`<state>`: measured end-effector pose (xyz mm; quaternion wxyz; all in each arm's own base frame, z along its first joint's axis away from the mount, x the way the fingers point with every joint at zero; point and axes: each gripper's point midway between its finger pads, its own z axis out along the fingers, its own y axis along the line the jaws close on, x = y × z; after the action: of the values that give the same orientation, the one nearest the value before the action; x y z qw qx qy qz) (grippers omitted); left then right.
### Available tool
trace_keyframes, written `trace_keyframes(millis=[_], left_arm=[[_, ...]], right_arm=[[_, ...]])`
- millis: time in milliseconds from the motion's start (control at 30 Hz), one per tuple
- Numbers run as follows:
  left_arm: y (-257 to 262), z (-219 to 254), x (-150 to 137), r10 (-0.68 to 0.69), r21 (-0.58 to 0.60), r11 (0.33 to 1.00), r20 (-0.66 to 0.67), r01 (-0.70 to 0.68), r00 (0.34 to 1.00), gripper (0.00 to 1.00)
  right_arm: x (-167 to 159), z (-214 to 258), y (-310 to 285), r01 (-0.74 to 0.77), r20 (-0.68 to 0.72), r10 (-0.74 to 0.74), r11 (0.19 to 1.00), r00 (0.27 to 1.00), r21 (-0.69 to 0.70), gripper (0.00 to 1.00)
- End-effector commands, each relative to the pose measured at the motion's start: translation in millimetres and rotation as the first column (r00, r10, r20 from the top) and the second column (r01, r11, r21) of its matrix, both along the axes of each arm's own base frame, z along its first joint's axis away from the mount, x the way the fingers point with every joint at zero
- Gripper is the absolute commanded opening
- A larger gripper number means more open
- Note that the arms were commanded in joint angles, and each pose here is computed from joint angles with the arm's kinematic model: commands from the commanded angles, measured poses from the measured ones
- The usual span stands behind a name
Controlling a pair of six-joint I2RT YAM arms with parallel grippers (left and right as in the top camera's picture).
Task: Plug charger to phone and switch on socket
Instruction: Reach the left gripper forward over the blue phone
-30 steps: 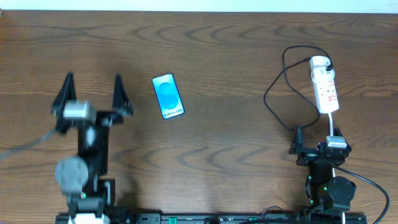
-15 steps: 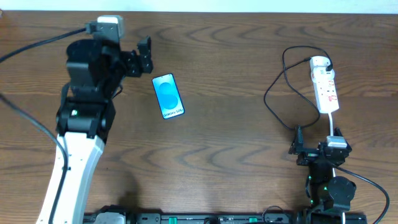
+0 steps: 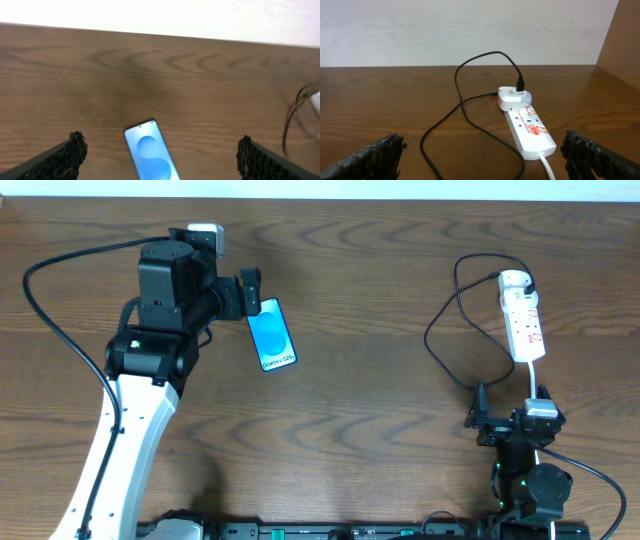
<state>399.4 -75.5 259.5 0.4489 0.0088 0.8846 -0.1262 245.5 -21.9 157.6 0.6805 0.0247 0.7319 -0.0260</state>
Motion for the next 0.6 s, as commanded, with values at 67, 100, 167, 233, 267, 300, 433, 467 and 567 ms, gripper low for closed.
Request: trace_keyframes(millis=[67,100,167,233,267,300,433,467,567], left_arm=[[9,-35,19,0.241,-0.107,0.961,-0.134,-0.256,0.961,0.98],[9,-49,22,0.283,-0.088,0.95,-0.162,-0.299,0.945,0.98],[6,-74,28,0.335,-0.014,0.939,-0.187,-0.343,0.923,0.98],[5,-98,32,0.394,0.099,0.919,-0.18,-0.382,0.901,0.98],[7,-108,32,0.437,0.148,0.897,-0.173,-0.416,0.882,0.98],[8,-115,32,0.463,0.162,0.884,-0.174,-0.438,0.869,0.97],[7,-149,35,0.497,0.185,0.867,-0.231,-0.463,0.837,0.97],[3,-160,36,0.483,0.186,0.874,-0.256,-0.448,0.837,0.98],[-5,-180,37,0.455,0.178,0.89,-0.303,-0.419,0.837,0.98]], right_arm=[[0,-1,0,0.0,-0.001,0.0,1.0,1.0,-0.004,0.99],[0,-1,0,0.0,-0.001,0.0,1.0,1.0,-0.004,0.99],[0,-1,0,0.0,-0.001,0.0,1.0,1.0,-0.004,0.99],[0,-1,0,0.0,-0.001,0.0,1.0,1.0,-0.004,0.99],[0,-1,0,0.0,-0.001,0.0,1.0,1.0,-0.004,0.99],[0,-1,0,0.0,-0.001,0.0,1.0,1.0,-0.004,0.99],[0,-1,0,0.0,-0.001,0.0,1.0,1.0,-0.004,0.99],[0,-1,0,0.0,-0.001,0.0,1.0,1.0,-0.004,0.99],[0,-1,0,0.0,-0.001,0.0,1.0,1.0,-0.004,0.99]])
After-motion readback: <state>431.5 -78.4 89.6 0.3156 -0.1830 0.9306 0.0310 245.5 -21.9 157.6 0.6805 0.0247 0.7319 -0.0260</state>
